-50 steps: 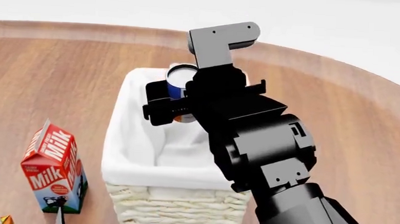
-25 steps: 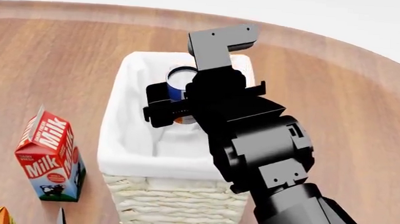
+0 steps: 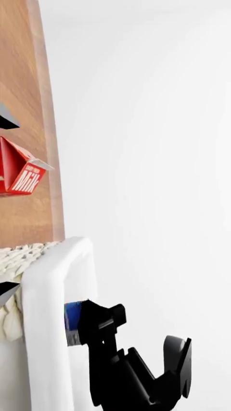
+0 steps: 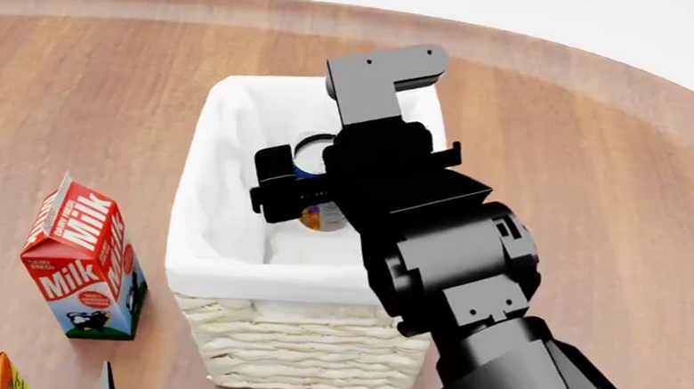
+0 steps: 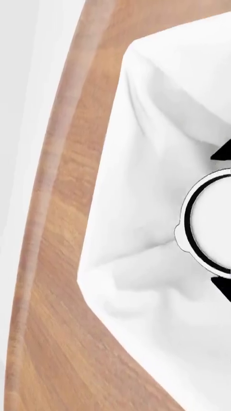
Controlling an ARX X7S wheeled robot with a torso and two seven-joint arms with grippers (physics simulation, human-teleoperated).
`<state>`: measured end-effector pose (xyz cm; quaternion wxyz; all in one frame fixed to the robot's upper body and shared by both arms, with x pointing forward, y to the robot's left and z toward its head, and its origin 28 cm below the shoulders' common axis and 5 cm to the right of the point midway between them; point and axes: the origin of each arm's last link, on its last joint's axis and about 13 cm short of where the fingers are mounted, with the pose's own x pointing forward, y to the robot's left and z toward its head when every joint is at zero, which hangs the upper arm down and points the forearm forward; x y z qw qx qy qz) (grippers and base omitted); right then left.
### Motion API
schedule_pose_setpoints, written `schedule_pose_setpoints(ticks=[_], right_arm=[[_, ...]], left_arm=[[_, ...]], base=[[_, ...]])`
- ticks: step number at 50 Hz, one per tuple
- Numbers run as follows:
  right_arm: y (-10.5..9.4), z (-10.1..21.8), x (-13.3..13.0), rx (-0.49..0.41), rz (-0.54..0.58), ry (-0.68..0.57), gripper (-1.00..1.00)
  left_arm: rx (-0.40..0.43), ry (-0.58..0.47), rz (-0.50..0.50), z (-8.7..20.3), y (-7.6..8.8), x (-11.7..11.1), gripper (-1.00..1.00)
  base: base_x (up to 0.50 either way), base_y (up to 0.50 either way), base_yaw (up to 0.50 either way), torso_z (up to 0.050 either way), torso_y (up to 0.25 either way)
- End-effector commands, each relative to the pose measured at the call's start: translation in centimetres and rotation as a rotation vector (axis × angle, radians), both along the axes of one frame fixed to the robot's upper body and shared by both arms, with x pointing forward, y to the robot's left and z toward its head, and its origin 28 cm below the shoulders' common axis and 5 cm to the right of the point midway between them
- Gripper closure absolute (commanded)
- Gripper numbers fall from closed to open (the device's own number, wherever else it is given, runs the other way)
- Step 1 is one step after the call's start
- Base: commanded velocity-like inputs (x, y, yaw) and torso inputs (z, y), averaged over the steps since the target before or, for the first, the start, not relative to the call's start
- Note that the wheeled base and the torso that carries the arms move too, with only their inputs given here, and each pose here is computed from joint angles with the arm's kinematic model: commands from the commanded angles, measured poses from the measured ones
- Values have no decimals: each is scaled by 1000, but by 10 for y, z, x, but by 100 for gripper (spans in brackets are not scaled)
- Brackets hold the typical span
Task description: Pick up the alphabet soup, and put it in the basket.
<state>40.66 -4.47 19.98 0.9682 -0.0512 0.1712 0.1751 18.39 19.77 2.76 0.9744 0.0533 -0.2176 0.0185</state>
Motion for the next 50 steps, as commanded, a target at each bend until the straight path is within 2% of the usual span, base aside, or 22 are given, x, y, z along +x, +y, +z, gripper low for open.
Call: schedule_pose_setpoints(ticks=[1, 29, 41, 50], right_arm=[[0, 5, 2, 1, -8, -26, -100], [-2, 6, -2, -24, -4, -43, -100], [-14, 26, -36, -29, 33, -158, -100], [-31, 20, -68, 10, 61, -261, -100]], left_arm=[[-12, -8, -10, 0, 0, -1, -100], [-13, -5, -10, 1, 1, -1, -100], [-12, -3, -7, 0, 1, 0, -100], [-11, -2, -5, -1, 1, 0, -100]], base=[[0, 0, 0, 0, 0], [0, 0, 0, 0, 0], [0, 0, 0, 0, 0], [0, 0, 0, 0, 0]])
